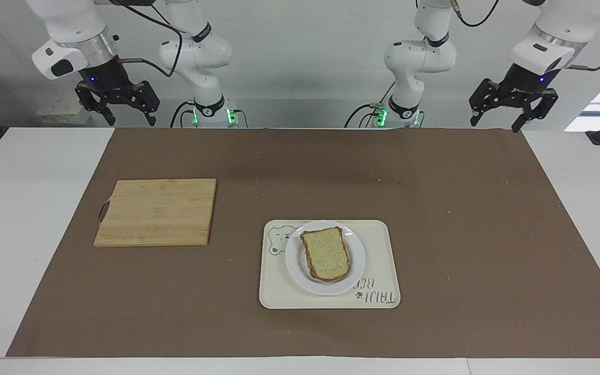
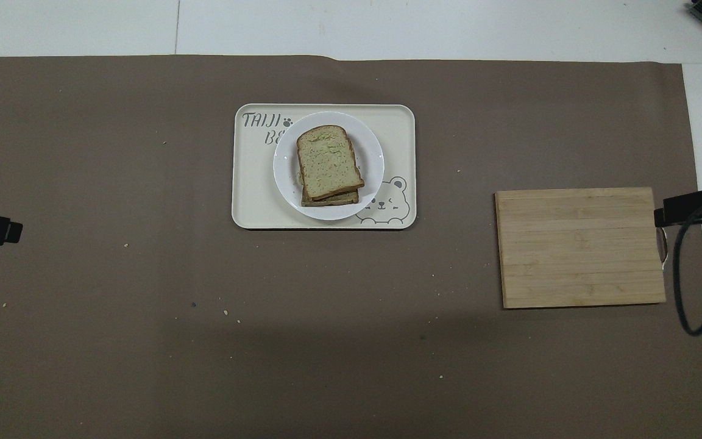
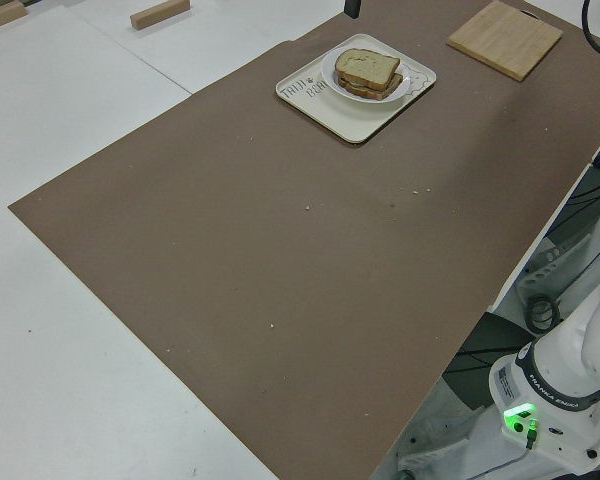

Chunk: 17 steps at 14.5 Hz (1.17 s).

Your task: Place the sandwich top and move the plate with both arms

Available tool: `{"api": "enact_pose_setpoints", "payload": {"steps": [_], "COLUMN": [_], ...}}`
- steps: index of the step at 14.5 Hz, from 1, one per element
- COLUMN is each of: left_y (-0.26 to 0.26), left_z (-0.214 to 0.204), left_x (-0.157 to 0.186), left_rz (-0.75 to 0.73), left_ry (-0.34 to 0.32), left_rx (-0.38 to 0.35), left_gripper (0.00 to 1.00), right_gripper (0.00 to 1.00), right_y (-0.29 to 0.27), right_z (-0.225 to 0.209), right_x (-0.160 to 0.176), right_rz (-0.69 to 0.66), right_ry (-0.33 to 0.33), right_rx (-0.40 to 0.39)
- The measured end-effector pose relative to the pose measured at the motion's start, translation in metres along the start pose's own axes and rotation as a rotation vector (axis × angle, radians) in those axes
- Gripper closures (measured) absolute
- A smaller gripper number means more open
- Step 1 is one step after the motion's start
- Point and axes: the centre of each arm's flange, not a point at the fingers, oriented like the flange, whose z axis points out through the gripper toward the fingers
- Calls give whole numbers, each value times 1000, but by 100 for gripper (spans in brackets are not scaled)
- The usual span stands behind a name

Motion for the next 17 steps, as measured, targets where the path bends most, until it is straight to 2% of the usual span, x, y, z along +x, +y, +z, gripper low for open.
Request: {"api": "enact_pose_setpoints", "payload": {"steps": [3,8,14,17], "left_y": [-4,-14,-14,-14], "left_z": [-14,6,11,29], "left_x": [0,19,20,13], "left_rz": [-7,-16,-16,-19], "left_ry": [-34,-76,-80,-70], "left_rx": [-4,-10,-10,-7], "left_gripper": [0,0,0,0], "right_gripper": [0,0,0,0], "right_y": [0,0,0,0], "right_z": [0,0,0,0], "right_x": [0,0,0,0], "right_rz": [0,0,0,0], "right_ry": [0,0,0,0], "right_rx": [0,0,0,0]}}
